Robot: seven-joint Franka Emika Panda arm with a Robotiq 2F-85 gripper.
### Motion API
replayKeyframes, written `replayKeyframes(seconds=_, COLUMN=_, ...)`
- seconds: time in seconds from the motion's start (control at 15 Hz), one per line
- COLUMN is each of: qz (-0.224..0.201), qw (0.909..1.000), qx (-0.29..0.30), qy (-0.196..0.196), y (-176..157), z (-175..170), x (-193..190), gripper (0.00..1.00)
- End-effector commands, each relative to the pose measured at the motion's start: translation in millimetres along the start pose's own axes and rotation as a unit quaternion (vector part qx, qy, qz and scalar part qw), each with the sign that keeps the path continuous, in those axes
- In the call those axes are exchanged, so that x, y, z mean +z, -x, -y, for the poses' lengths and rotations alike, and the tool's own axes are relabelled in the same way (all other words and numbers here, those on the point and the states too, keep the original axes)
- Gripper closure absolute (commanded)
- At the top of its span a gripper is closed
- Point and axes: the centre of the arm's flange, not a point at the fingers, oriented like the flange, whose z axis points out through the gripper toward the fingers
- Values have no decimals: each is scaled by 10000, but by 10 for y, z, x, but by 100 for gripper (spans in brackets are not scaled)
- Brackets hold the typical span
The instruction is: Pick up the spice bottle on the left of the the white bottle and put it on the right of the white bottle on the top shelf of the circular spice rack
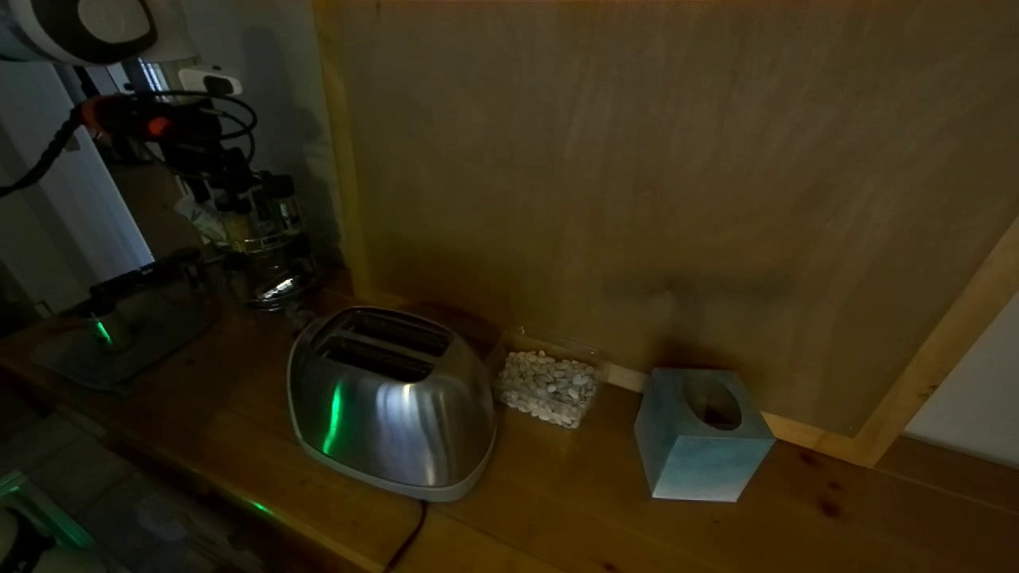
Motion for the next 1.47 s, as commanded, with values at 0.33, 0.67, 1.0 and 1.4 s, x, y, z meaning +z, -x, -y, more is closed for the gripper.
replayKeyframes(seconds=0.33, qz=-379, qw=9992, qx=-133, qy=-68, y=188, z=89, x=-459, gripper=26)
replayKeyframes(seconds=0.67, qz=-328, qw=9976, qx=-585, qy=-191, y=382, z=318, x=-534, gripper=62)
replayKeyframes(seconds=1.0, qz=-353, qw=9934, qx=-1037, qy=-345, y=417, z=611, x=-349, gripper=96)
replayKeyframes(seconds=1.4, qz=-538, qw=9909, qx=-1198, qy=-295, y=334, z=660, x=-115, gripper=97)
